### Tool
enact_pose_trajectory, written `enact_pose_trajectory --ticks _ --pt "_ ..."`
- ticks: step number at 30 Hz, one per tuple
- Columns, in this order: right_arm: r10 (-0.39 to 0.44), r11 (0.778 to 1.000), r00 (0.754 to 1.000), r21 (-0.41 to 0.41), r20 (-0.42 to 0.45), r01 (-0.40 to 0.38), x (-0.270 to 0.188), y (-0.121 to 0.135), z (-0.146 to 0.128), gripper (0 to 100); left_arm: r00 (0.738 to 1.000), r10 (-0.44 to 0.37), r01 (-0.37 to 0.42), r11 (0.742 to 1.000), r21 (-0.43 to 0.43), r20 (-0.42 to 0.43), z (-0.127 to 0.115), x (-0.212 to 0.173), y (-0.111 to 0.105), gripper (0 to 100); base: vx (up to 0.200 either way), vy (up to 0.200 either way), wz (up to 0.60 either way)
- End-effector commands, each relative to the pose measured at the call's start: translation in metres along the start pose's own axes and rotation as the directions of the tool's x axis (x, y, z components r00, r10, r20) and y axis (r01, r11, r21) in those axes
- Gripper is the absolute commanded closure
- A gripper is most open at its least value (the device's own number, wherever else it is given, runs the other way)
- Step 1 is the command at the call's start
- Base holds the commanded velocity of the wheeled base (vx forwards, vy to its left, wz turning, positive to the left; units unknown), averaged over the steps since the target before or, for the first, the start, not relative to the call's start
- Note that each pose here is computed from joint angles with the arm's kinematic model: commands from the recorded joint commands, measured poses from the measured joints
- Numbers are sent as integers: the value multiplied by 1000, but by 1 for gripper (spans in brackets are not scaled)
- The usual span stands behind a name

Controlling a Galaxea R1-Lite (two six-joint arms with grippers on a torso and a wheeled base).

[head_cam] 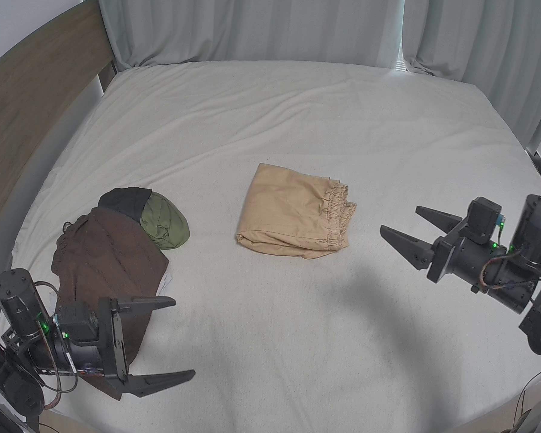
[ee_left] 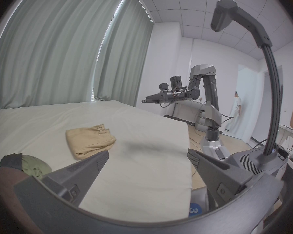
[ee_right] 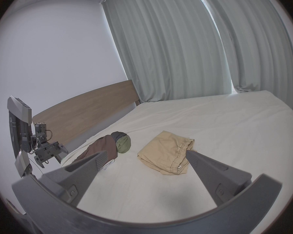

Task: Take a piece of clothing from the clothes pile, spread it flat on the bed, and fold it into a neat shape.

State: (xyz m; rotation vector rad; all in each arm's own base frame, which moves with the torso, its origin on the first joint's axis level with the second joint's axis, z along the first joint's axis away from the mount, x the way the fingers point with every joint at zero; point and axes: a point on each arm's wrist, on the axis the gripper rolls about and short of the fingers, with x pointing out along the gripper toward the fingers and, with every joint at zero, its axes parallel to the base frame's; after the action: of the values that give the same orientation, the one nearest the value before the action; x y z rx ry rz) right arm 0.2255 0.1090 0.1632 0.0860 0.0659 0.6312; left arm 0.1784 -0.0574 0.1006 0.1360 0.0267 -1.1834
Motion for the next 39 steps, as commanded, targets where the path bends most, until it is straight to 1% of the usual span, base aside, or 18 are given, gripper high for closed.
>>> enact_pose_trajectory --ticks 1,5,9,10,11,14,17,20,21,22,25,26,27,30,32,34,35,39 --pt "-16 1000 998 -19 67 18 -38 9 15 0 997 -74 74 997 -1 -4 2 6 -15 0 0 0 0" --pt "-102 994 991 -34 85 105 -65 -3 13 0 996 -86 86 996 -2 -7 2 8 -17 0 0 0 0" --pt "-103 992 981 -61 162 114 -96 5 20 0 998 -62 62 998 6 -4 3 6 -16 0 0 0 0" --pt "-104 991 981 -62 165 116 -99 5 20 0 998 -60 60 998 7 -4 4 6 -16 0 0 0 0" --pt "-130 987 972 -72 196 147 -113 5 21 0 998 -59 58 998 31 16 10 4 -20 0 0 0 0" --pt "-189 972 956 -99 225 215 -133 3 19 0 998 -48 45 997 61 41 18 0 -23 0 0 0 0" --pt "-200 966 947 -111 251 233 -144 5 19 0 998 -29 26 997 74 49 21 -2 -25 0 0 0 0" --pt "-220 956 929 -122 299 265 -163 10 21 0 997 -24 17 995 97 67 28 -7 -29 0 0 0 0" --pt "-241 948 921 -131 307 292 -170 12 21 0 997 -26 19 995 102 71 30 -9 -32 0 0 0 0" --pt "-245 945 920 -135 307 297 -172 12 20 0 997 -26 19 994 103 72 31 -9 -33 0 0 0 0" --pt "-292 920 909 -173 297 352 -187 16 15 0 997 -41 35 995 97 62 32 -8 -40 0 0 0 0" --pt "-294 919 909 -174 297 354 -188 16 15 0 997 -42 36 995 96 61 32 -8 -40 0 0 0 0" --pt "-316 907 902 -185 294 378 -196 19 11 0 997 -51 45 994 102 59 34 -8 -46 0 0 0 0" --pt "-337 890 894 -209 296 404 -210 26 1 0 994 -89 83 991 103 61 39 -11 -60 0 0 0 0" --pt "-345 887 892 -210 291 411 -217 30 -8 0 997 -66 61 994 94 51 40 -15 -65 0 0 0 0" --pt "-343 887 891 -210 297 412 -225 35 -16 0 999 -15 12 996 93 36 40 -19 -68 0 0 0 0" --pt "-343 887 891 -210 298 412 -225 36 -17 0 999 -12 9 996 92 35 40 -19 -68 0 0 0 0" --pt "-350 883 886 -210 305 421 -236 42 -31 0 997 14 -22 993 120 70 47 -30 -75 0 0 0 0"
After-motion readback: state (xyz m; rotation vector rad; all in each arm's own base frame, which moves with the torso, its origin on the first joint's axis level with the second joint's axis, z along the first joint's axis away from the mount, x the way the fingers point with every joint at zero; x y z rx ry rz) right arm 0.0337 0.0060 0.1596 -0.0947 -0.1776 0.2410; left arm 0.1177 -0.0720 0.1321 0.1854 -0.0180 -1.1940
